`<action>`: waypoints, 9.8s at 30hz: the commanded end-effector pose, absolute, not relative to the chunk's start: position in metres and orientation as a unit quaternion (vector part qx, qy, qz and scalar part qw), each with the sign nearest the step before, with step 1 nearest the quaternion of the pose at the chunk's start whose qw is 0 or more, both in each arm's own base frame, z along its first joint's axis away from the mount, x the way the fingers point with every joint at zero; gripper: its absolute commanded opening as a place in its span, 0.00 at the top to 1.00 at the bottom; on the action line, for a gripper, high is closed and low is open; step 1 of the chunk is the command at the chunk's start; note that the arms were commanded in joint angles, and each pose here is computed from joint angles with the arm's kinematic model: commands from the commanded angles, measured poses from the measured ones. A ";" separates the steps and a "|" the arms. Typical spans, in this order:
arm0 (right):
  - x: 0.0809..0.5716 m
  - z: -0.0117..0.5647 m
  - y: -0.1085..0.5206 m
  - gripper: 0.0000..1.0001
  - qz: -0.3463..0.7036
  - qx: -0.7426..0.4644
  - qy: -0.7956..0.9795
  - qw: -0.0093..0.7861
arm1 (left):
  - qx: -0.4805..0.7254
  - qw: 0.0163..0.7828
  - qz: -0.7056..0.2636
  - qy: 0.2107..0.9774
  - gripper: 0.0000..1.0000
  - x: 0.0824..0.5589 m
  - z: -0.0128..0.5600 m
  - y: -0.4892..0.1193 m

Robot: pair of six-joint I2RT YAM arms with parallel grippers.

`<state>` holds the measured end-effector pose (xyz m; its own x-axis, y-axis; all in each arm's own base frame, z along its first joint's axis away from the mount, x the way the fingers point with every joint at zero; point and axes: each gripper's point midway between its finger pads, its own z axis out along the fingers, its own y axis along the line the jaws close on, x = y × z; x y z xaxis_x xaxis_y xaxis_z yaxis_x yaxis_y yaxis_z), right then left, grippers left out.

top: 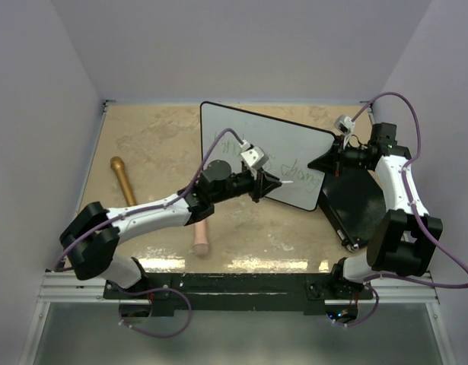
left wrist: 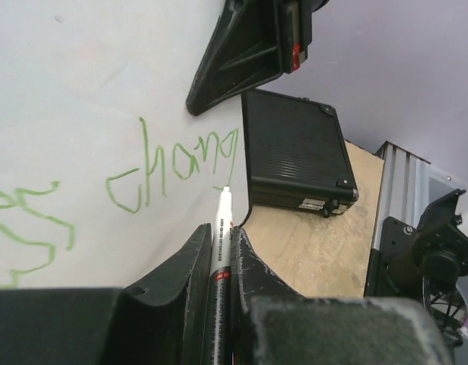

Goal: Write a sentence on the whiteboard
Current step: Write on the whiteboard at the center of the board.

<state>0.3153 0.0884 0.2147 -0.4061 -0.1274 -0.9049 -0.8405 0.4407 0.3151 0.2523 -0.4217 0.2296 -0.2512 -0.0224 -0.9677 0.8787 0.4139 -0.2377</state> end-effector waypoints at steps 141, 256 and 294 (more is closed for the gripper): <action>0.299 0.227 0.080 1.00 0.327 -0.403 0.726 0.451 | 0.150 0.655 -0.394 0.627 1.00 0.232 0.192 -0.216; 0.308 0.219 0.077 1.00 0.328 -0.373 0.745 0.445 | 0.073 0.665 -0.301 0.680 1.00 0.373 0.148 -0.185; 0.307 0.219 0.077 1.00 0.329 -0.372 0.745 0.445 | 0.090 0.665 -0.336 0.661 1.00 0.371 0.163 -0.197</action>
<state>0.3010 0.0871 0.2253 -0.3459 -0.1972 -0.9173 -0.8584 0.4612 0.2245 0.3642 -0.1981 0.1245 -0.2174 -0.2866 -0.9331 0.5295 0.7684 -0.3594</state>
